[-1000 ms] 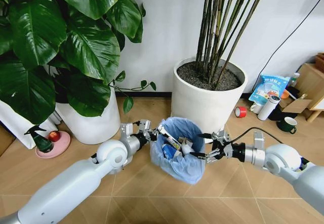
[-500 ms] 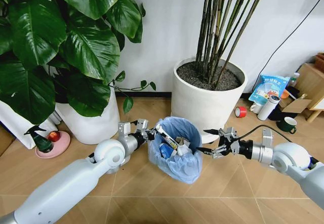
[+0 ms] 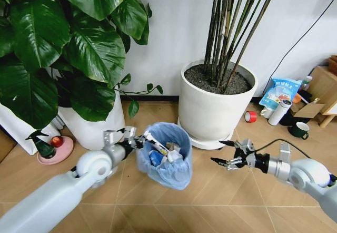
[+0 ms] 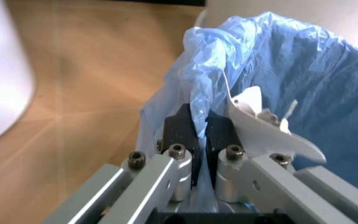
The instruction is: Pick up the trash bin and place the garbage on the floor into it.
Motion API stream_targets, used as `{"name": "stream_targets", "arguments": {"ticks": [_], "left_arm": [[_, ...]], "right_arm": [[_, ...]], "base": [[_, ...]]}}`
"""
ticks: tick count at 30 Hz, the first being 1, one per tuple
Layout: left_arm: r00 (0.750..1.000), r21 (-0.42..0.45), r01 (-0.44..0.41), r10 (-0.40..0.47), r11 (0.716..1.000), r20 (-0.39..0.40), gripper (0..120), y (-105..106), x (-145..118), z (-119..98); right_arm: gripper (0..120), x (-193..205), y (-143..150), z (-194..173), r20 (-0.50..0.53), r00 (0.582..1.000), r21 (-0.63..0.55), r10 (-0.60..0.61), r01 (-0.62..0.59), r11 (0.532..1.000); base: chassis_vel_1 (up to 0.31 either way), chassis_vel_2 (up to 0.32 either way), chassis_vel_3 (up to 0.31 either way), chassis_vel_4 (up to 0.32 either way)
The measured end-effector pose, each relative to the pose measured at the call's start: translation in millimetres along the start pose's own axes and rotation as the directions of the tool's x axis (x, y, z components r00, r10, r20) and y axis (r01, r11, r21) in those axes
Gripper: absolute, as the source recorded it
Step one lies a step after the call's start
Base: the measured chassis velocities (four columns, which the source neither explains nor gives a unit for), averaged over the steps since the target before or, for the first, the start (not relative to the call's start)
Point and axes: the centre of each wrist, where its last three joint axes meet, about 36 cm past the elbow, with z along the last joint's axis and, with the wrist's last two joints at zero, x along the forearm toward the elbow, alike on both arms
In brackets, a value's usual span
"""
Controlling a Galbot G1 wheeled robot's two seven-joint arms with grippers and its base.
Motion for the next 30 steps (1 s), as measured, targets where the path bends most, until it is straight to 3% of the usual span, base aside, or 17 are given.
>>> {"name": "stream_targets", "arguments": {"ticks": [6, 13, 16, 17, 21, 22, 26, 30], "left_arm": [[0.998, -0.029, 0.06, -0.06, 0.998, -0.027, 0, 21.3, 30.9, 17.8], [0.991, -0.048, 0.131, -0.132, 0.99, -0.03, 0, 41.8, 44.0, 32.3], [0.988, -0.046, 0.15, -0.151, 0.988, -0.016, 0, 48.0, 44.1, 29.1], [0.988, -0.046, 0.15, -0.151, 0.988, -0.016, 0, 48.0, 44.1, 29.1], [0.987, -0.049, 0.16, -0.16, 0.986, -0.002, 0, 52.0, 42.1, 23.7], [0.987, -0.049, 0.16, -0.16, 0.986, -0.002, 0, 52.0, 42.1, 23.7], [0.985, -0.043, 0.174, -0.174, 0.984, 0.013, 0, 53.4, 47.3, 22.9], [0.983, -0.037, 0.185, -0.184, 0.982, 0.019, 0, 52.9, 51.0, 26.0]], "right_arm": [[100, 37.8, -2.2, 22.2, -0.016, 0.984, -0.018, 0.179, -0.179, 0.984], [100, 61.1, 20.2, 43.7, 0.063, 0.915, -0.099, 0.398, -0.391, 0.915], [100, 81.0, 41.9, 61.0, 0.109, 0.854, -0.154, 0.508, -0.49, 0.858], [100, 81.0, 41.9, 61.0, 0.109, 0.854, -0.154, 0.508, -0.49, 0.858], [100, 95.8, 65.1, 79.5, 0.182, 0.781, -0.184, 0.597, -0.57, 0.801], [100, 95.8, 65.1, 79.5, 0.182, 0.781, -0.184, 0.597, -0.57, 0.801], [100, 88.3, 86.2, 89.3, 0.254, 0.668, -0.26, 0.699, -0.649, 0.715], [100, 78.0, 94.4, 87.9, 0.285, 0.622, -0.3, 0.729, -0.665, 0.685]], "base": [[0.0, 0.0, 0.0, 0.0], [0.0, 0.0, 0.0, 0.0], [0.0, 0.0, 0.0, 0.0], [0.0, 0.0, 0.0, 0.0], [0.0, 0.0, 0.0, 0.0], [0.0, 0.0, 0.0, 0.0], [0.0, 0.0, 0.0, 0.0], [0.0, 0.0, 0.0, 0.0]]}}
